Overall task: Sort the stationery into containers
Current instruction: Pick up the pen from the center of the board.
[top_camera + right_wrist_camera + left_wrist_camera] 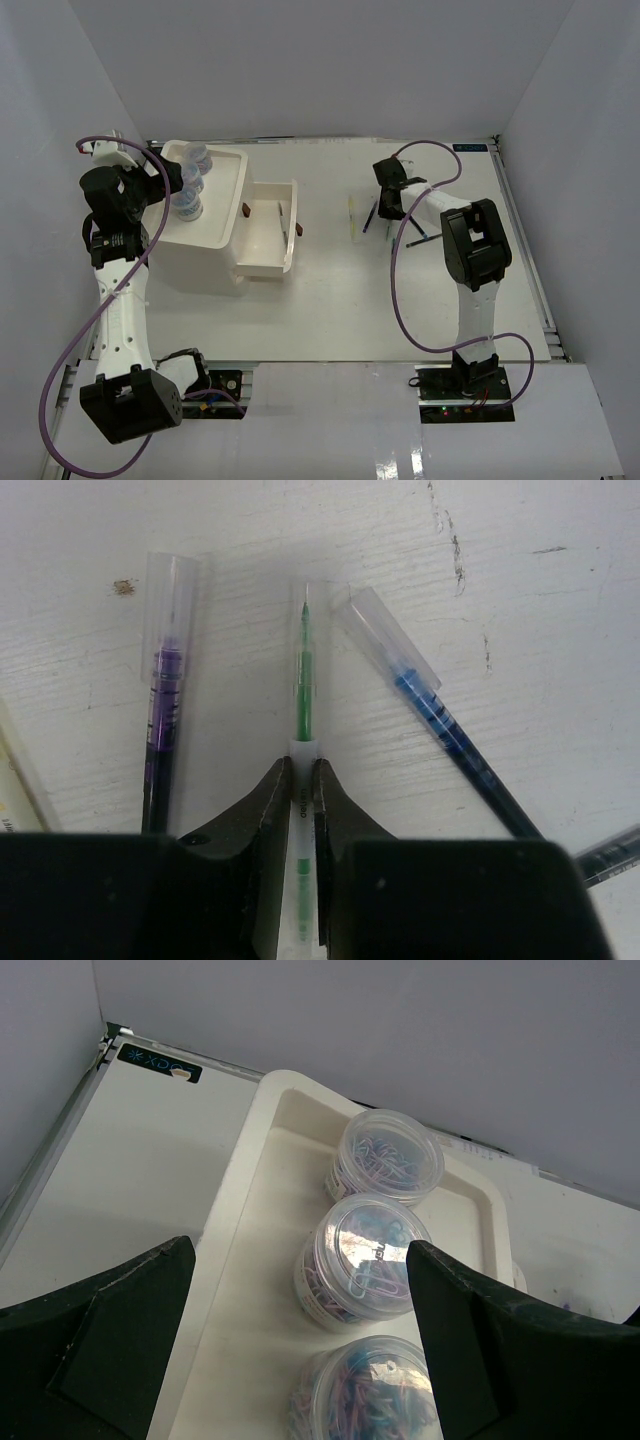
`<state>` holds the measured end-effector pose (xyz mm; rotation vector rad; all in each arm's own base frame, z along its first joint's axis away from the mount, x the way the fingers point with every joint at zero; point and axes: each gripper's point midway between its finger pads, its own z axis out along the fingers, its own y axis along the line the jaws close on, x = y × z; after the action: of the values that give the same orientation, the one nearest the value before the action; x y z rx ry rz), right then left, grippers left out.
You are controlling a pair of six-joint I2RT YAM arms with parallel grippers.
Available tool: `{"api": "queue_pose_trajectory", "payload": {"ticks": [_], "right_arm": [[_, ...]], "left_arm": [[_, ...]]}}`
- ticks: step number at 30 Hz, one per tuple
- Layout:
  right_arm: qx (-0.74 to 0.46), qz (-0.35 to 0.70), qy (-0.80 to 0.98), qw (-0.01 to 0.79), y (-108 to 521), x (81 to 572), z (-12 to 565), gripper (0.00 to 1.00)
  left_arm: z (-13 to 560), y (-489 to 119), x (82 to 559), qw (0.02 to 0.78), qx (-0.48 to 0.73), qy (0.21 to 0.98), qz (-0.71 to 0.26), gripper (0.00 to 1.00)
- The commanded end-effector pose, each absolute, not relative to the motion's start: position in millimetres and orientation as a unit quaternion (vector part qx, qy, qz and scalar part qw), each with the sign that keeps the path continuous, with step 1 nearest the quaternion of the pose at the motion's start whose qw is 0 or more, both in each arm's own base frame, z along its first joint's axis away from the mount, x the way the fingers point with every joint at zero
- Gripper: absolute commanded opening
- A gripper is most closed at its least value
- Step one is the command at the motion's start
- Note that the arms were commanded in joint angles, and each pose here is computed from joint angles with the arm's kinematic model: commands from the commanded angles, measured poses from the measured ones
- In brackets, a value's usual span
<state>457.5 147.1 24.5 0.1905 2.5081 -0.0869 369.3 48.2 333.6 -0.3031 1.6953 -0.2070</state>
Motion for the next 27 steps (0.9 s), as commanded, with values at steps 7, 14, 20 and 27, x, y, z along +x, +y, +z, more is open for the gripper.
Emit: {"api": "queue_pose_trajectory", "payload": {"ticks": [7,14,20,27], "right_arm": [[0.056,-0.052,0.930,0.359,139,487,71,0.08],[0.043,-0.005,0.910,0.411,157,484,141,0.08],[0.019,0.093,0.889,0.448,228,448,199,0.09],[0.004,0.246,0.858,0.450,337,398,240,0.11]], "left_arm": [[340,46,366,0.651,-0.130,0.742,-0.097,0.98],[341,45,366,0.651,-0.129,0.741,-0.101,0.98],[342,45,365,0.652,-0.130,0.740,-0.101,0.98],[343,46,363,0.656,-0.131,0.737,-0.098,0.98]]}}
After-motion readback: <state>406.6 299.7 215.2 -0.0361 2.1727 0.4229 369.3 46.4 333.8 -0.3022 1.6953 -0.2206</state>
